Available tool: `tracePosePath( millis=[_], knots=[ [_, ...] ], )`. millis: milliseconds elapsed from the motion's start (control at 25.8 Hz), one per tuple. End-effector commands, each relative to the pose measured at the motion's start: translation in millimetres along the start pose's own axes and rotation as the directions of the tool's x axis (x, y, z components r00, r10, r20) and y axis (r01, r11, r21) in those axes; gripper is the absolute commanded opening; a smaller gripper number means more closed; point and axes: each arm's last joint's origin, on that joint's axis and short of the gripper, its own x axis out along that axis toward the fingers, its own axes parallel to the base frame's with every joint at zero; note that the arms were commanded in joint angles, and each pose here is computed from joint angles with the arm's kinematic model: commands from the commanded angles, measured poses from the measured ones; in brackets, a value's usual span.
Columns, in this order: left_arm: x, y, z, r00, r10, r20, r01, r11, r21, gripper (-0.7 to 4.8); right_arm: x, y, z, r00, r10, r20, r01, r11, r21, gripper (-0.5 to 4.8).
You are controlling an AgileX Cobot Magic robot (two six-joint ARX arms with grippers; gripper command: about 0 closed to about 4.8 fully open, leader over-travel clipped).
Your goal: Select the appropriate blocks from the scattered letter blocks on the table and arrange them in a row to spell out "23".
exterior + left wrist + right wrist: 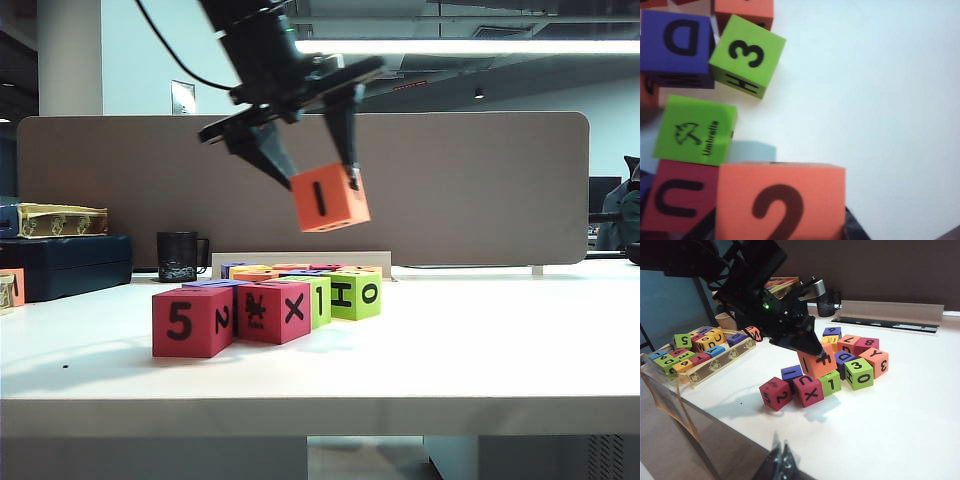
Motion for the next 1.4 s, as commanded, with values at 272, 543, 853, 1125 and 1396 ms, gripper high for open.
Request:
tracePosePath(
  millis=[272, 543, 853, 1125, 1396],
  knots=[
    [43, -38.8, -27, 0.995, 0.1, -0.022, -0.1, 0.995, 0.015, 2.64, -2, 1, 1, 1.0, -0.009, 0.016, 0.009, 1.0, -0.015, -0.01],
    [70, -36.9, -37, 0.985, 0.164, -0.059, -0.166, 0.985, -0.04, 2.64, -2, 1, 0, 1.0, -0.008, 0.012, 0.008, 1.0, -0.012, -0.01],
    [71, -36.0, -34, 0.979, 0.204, -0.01, -0.204, 0.971, -0.125, 2.64, -2, 1, -1, 1.0, -0.01, -0.003, 0.01, 1.0, 0.0, -0.01],
    [85, -33.3, -42, 0.972, 0.227, -0.056, -0.233, 0.964, -0.127, 2.64, -2, 1, -2, 1.0, -0.01, -0.004, 0.01, 1.0, 0.001, -0.01],
    [88, -32.9, -43, 0.973, 0.222, -0.072, -0.229, 0.966, -0.121, 2.79, -2, 1, -2, 1.0, -0.01, -0.004, 0.01, 1.0, 0.001, -0.01]
  ],
)
